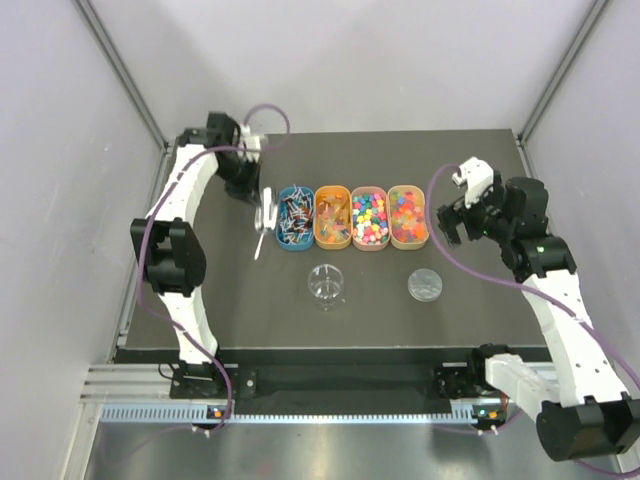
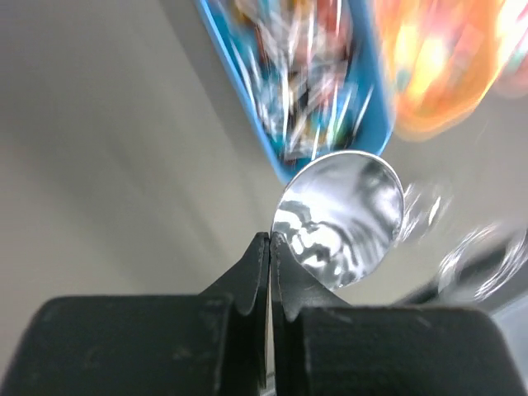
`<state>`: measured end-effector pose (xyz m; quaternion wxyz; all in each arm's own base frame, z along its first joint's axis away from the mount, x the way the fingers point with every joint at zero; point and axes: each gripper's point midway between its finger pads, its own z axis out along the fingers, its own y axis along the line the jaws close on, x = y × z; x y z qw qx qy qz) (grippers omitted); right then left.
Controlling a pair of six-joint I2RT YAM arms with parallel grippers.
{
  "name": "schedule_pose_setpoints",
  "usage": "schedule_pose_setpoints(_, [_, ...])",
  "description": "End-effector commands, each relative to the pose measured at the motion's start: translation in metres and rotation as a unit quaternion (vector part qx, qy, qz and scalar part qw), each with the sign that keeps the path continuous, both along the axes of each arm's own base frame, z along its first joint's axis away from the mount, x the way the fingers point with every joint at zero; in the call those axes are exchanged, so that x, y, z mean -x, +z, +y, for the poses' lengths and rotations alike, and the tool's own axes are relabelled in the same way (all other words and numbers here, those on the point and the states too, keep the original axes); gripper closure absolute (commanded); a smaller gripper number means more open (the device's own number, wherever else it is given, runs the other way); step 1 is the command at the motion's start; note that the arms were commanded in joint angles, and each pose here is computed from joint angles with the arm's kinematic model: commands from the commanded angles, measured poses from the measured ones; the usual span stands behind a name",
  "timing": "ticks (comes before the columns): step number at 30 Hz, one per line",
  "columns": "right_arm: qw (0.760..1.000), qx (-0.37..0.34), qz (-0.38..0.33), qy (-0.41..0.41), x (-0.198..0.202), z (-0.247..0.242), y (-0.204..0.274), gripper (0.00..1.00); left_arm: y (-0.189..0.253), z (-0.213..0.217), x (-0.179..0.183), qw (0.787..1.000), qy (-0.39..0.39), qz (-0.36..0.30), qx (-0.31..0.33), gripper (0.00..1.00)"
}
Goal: Pack the candies
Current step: Pick up the spatula from the center of the board.
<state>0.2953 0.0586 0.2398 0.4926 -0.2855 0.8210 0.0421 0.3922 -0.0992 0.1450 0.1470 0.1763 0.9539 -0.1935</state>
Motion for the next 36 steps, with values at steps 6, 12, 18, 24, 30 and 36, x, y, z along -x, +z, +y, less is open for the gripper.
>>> schedule_pose_setpoints(6, [0.954, -0.019, -0.283, 0.100, -0.022, 0.088, 0.123, 0.00, 0.154, -0.021, -0.087, 0.943, 0.274, -0.151, 0.115, 1.00])
schedule_pose_setpoints(12, [0.946, -0.056, -0.265, 0.178, -0.028, 0.142, 0.143, 0.16, 0.214, -0.050, -0.113, 0.898, 0.309, -0.166, 0.265, 1.00])
schedule_pose_setpoints(18, [0.888, -0.023, -0.387, 0.246, -0.002, 0.184, 0.166, 0.32, 0.223, -0.096, -0.089, 0.889, 0.230, -0.058, 0.393, 1.00])
schedule_pose_setpoints(24, [0.798, 0.014, -0.492, 0.348, 0.049, 0.239, 0.132, 0.25, 0.215, -0.111, -0.074, 0.852, 0.246, 0.054, 0.459, 1.00])
schedule_pose_setpoints(30, [0.769, 0.006, -0.538, 0.347, 0.053, 0.273, 0.120, 0.31, 0.213, -0.112, -0.059, 0.831, 0.253, 0.115, 0.482, 1.00])
schedule_pose_setpoints(36, [0.775, -0.005, -0.565, 0.281, 0.021, 0.285, 0.150, 0.39, 0.204, -0.102, -0.046, 0.828, 0.269, 0.131, 0.475, 1.00])
